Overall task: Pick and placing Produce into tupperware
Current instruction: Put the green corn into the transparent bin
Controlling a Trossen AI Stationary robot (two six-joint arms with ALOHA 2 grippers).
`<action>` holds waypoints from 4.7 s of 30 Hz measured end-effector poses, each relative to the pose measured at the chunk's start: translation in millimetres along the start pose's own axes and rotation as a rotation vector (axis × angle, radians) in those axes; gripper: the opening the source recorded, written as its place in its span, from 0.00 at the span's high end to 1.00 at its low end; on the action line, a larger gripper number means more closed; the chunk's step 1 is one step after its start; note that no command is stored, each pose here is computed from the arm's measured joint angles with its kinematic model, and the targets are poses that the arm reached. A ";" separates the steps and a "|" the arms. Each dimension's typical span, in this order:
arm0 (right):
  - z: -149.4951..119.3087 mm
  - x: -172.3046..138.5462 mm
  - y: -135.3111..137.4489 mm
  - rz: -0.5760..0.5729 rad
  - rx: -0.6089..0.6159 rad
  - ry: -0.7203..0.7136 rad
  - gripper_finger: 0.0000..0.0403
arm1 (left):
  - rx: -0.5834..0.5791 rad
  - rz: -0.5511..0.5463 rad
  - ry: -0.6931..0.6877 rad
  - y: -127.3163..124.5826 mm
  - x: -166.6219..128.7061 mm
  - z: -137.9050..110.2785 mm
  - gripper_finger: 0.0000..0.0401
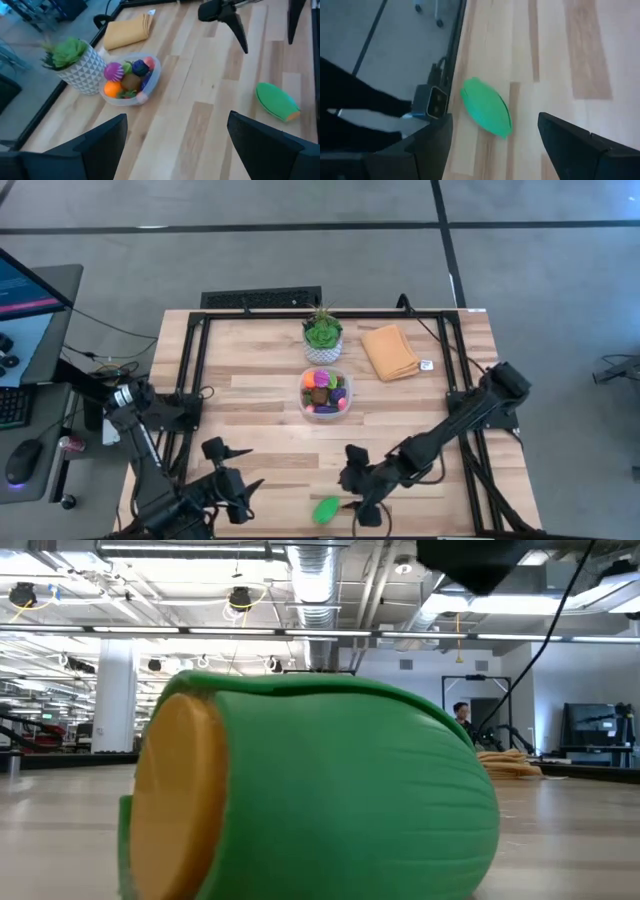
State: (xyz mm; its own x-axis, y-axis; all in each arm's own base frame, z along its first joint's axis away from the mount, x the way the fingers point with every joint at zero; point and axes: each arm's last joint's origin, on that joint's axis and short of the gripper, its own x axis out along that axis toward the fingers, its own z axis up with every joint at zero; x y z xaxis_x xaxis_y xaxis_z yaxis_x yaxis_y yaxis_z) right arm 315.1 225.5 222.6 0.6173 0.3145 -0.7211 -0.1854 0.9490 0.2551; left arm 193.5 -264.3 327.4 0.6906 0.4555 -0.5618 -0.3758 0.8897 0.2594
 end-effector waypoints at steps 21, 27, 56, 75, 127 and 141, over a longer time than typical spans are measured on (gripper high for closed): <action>14.6 77.5 -9.3 0.162 -0.216 0.050 0.22 | -0.161 -0.006 0.031 14.7 -9.6 -57.7 0.17; 4.5 89.1 -6.5 0.161 -0.247 0.099 0.22 | -0.209 -0.028 0.031 29.2 -15.8 -67.4 0.17; -9.3 105.6 -7.4 0.121 -0.303 0.152 0.22 | -0.250 -0.008 0.032 39.7 -11.1 -85.4 0.17; -16.8 108.0 -14.4 0.062 -0.193 0.260 0.22 | -0.269 -0.016 0.044 39.4 -13.9 -87.9 0.17; -2.7 103.5 -44.6 -0.008 -0.020 0.266 0.45 | -0.251 -0.020 0.019 39.4 -13.8 -87.1 0.17; 19.9 83.7 -52.4 -0.021 0.019 0.175 0.45 | -0.250 -0.020 0.014 39.3 -13.7 -87.0 0.17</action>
State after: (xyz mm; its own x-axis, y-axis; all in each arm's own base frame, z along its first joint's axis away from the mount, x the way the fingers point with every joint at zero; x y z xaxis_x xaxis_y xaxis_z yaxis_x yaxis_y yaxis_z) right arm 391.7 201.6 161.6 0.4785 0.2953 -0.8269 -0.1578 0.9553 0.2499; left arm 115.5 -238.3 276.9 0.6913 0.4358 -0.5764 -0.5047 0.8620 0.0464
